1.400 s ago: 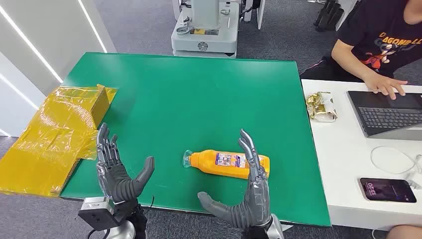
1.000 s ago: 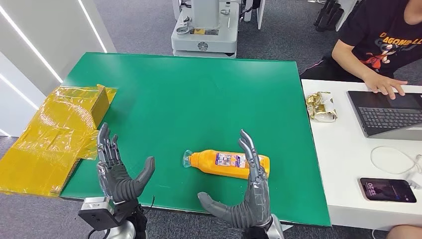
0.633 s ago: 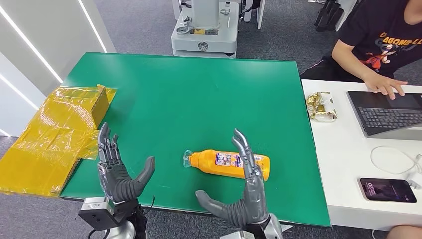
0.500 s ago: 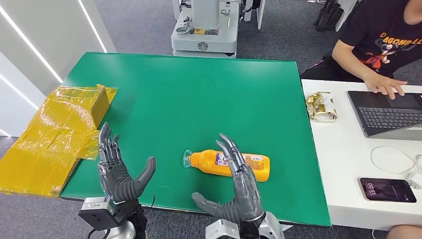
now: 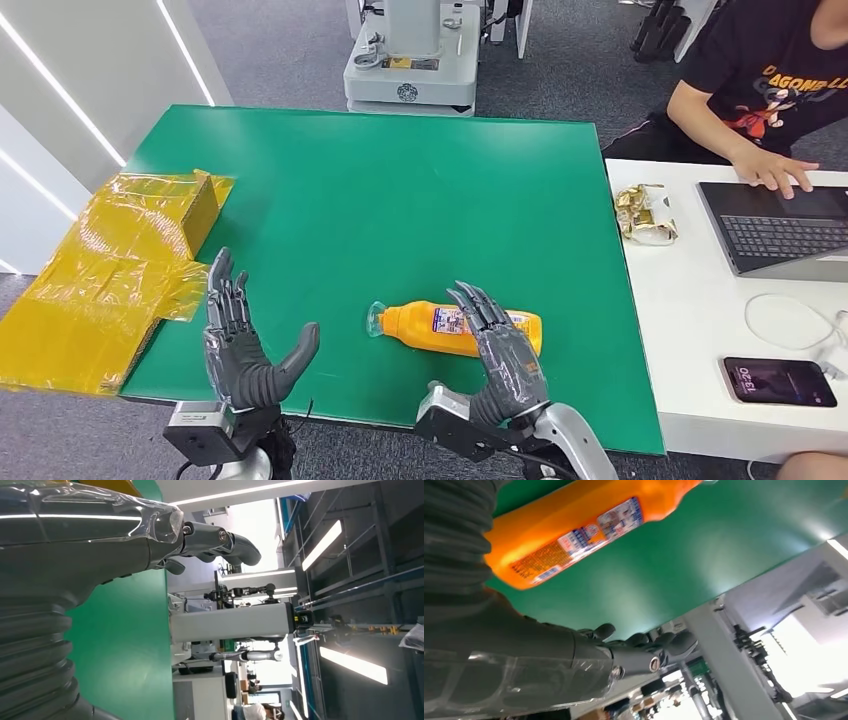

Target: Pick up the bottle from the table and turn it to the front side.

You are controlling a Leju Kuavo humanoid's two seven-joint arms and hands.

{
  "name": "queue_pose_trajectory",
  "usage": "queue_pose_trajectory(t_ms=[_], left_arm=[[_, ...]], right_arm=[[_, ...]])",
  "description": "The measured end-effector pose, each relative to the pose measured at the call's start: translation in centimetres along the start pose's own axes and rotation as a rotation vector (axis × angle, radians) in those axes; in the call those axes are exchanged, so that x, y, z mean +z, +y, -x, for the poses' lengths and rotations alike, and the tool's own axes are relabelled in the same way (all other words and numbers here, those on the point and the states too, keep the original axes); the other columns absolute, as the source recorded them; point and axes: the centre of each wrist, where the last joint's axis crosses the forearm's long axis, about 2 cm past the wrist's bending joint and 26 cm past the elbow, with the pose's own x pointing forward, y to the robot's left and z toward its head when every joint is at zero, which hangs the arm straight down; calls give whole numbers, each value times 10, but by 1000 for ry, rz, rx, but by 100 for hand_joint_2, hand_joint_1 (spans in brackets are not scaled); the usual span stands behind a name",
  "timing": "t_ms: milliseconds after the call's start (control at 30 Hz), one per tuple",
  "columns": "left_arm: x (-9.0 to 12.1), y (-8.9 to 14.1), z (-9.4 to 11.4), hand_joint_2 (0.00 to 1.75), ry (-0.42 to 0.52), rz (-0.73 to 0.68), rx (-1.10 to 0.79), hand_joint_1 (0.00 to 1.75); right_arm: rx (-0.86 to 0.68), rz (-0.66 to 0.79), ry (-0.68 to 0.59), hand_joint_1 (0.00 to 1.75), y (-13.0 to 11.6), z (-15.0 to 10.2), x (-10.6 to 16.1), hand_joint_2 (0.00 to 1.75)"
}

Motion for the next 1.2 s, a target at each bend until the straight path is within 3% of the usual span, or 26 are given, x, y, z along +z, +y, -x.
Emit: queue_pose_trajectory(t_ms=[233,800,1200], left_arm=[[-2,-1,0,175,-5,11,7,0],[-5,-3,0,175,-10,7,11,0],[-7,-1,1,175,6,-20,5,0]], right_arm=[[106,-110,71,0,-8,12,-15,175],[184,-286,120,0,-24,52,-62,175],[199,-392,212,0,-15,76,-74,175]])
